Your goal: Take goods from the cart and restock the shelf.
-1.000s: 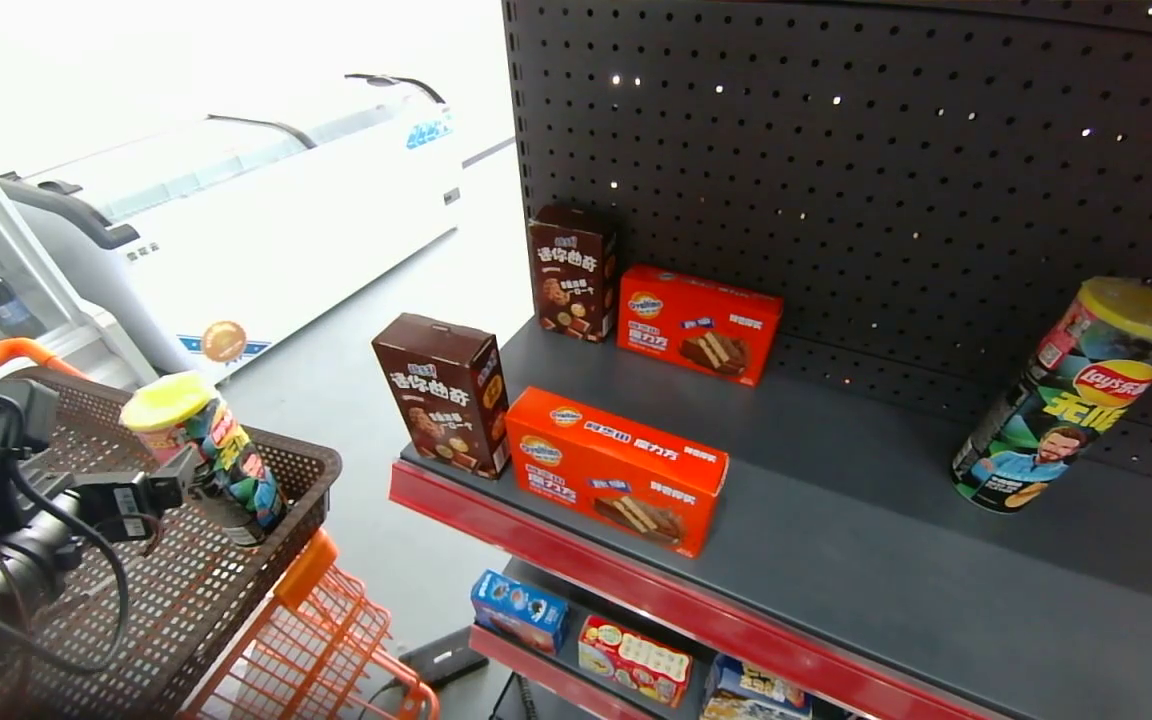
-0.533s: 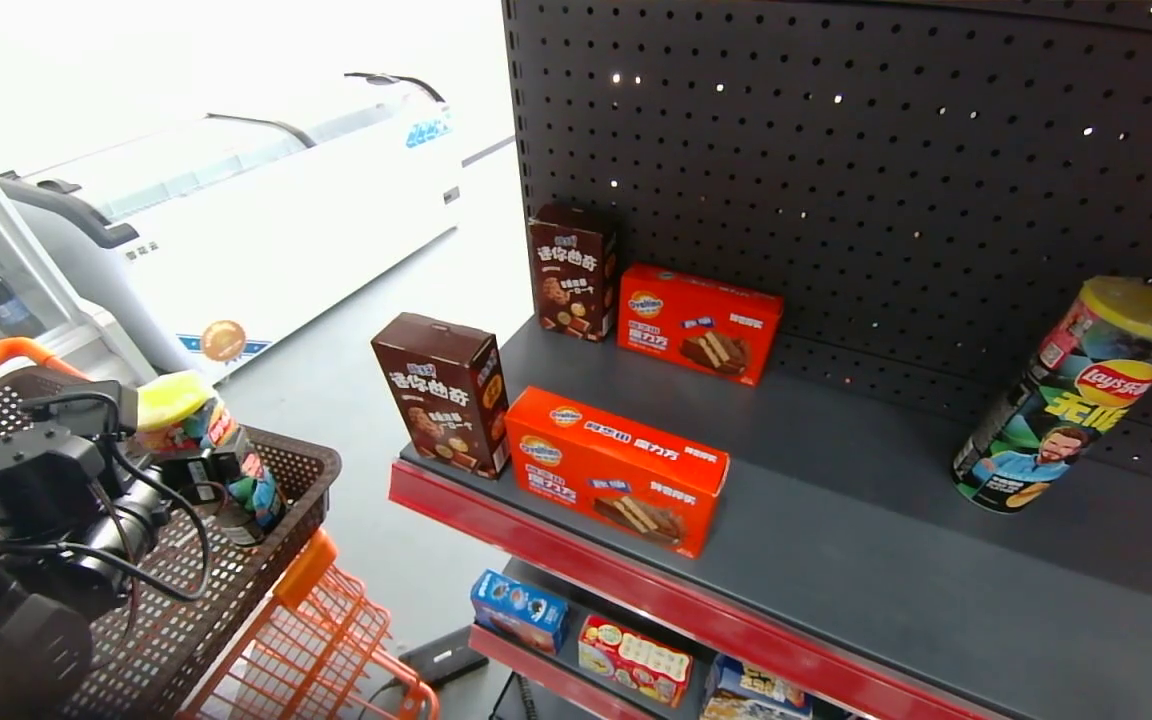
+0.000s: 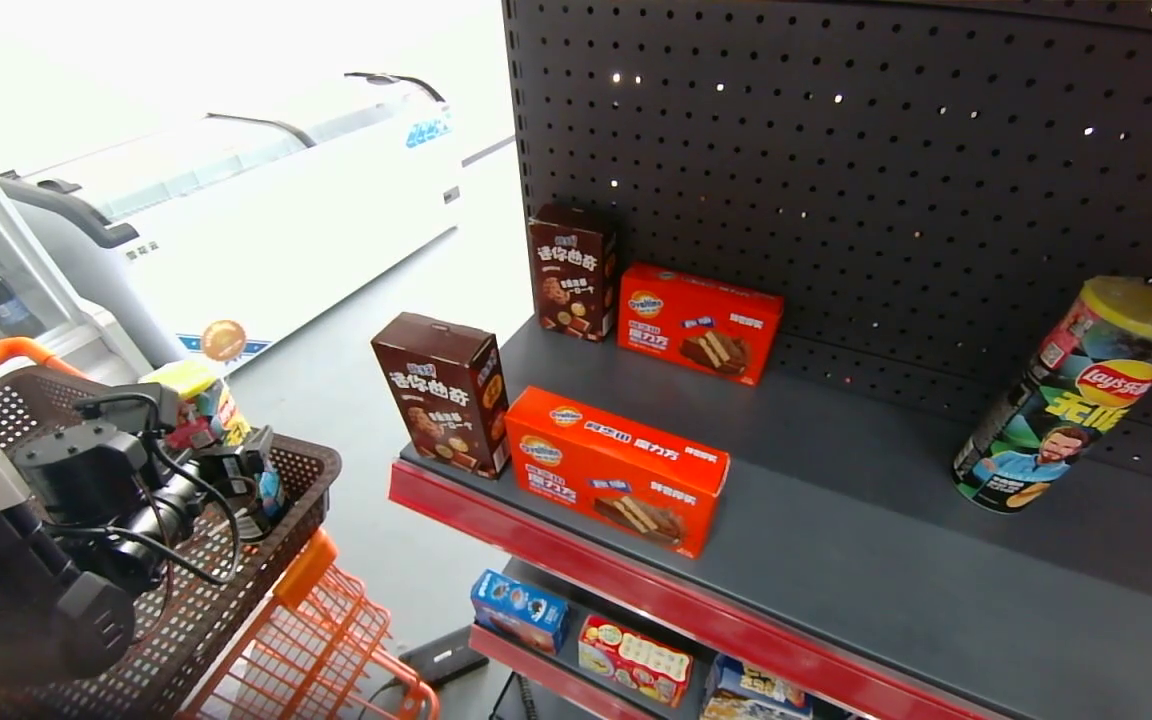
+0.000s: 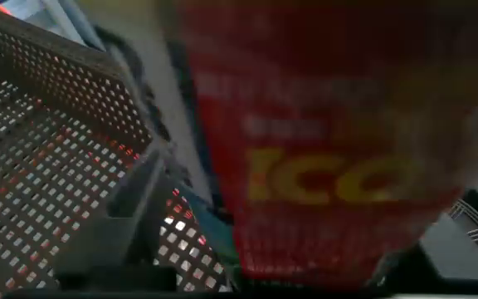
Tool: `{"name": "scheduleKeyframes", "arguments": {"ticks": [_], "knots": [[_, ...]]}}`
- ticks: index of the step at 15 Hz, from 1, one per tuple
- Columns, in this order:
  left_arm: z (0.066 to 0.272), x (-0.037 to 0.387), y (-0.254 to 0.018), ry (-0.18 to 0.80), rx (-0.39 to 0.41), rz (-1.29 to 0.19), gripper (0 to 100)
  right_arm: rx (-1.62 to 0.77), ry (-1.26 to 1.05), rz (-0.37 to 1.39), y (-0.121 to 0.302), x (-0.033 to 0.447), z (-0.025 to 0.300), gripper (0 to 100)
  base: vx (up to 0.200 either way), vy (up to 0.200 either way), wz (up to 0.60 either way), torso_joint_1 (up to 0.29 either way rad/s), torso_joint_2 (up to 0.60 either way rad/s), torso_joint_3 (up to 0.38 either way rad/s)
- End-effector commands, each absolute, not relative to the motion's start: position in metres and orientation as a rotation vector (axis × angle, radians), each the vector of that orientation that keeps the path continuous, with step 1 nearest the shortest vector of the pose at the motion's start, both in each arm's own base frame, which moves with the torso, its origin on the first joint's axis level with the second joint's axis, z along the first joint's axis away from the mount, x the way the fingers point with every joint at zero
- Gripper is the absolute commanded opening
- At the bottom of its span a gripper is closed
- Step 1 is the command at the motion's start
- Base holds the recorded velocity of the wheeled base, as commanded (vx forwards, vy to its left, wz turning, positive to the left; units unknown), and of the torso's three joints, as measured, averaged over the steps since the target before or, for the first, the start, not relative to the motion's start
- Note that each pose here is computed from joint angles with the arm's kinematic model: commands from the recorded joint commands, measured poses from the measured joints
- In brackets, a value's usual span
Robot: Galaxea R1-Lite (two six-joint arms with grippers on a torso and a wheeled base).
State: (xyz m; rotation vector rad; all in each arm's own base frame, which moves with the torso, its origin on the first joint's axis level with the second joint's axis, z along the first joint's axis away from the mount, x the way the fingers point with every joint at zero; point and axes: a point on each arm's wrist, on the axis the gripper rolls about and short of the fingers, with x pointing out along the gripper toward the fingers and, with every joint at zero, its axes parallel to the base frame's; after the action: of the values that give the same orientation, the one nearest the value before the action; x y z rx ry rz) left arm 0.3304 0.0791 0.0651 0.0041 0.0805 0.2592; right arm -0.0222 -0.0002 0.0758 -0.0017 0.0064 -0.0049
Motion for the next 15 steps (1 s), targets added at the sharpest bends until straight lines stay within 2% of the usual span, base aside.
{"name": "scheduleKeyframes", "arguments": {"ticks": [1, 3, 4, 7, 11, 12, 15], "knots": [[0.064, 0.334, 0.080, 0.077, 0.006, 0.259, 0, -0.002, 0.006, -0.005, 0.000, -0.022, 0.076, 100, 0.000, 0.000, 0.00, 0.000, 0.00, 0.000], [0.068, 0.334, 0.079, 0.064, 0.015, 0.254, 0, -0.002, 0.006, -0.005, 0.000, -0.022, 0.076, 100, 0.000, 0.000, 0.00, 0.000, 0.00, 0.000], [0.078, 0.333, 0.078, 0.037, 0.027, 0.248, 0, -0.003, 0.006, -0.005, 0.000, -0.022, 0.076, 100, 0.000, 0.000, 0.00, 0.000, 0.00, 0.000], [0.111, 0.324, 0.060, -0.046, 0.039, 0.197, 0, -0.003, 0.006, -0.005, 0.000, -0.022, 0.076, 100, 0.000, 0.000, 0.00, 0.000, 0.00, 0.000], [0.163, 0.312, 0.039, -0.071, 0.045, 0.138, 0, -0.002, 0.006, -0.005, 0.000, -0.022, 0.076, 100, 0.000, 0.000, 0.00, 0.000, 0.00, 0.000], [0.187, 0.301, 0.030, -0.093, 0.046, 0.100, 0, -0.003, 0.006, -0.005, 0.000, -0.022, 0.076, 100, 0.000, 0.000, 0.00, 0.000, 0.00, 0.000], [0.214, 0.292, 0.027, -0.165, 0.070, 0.021, 0, -0.003, 0.006, -0.005, 0.000, -0.022, 0.076, 100, 0.000, 0.000, 0.00, 0.000, 0.00, 0.000]]}}
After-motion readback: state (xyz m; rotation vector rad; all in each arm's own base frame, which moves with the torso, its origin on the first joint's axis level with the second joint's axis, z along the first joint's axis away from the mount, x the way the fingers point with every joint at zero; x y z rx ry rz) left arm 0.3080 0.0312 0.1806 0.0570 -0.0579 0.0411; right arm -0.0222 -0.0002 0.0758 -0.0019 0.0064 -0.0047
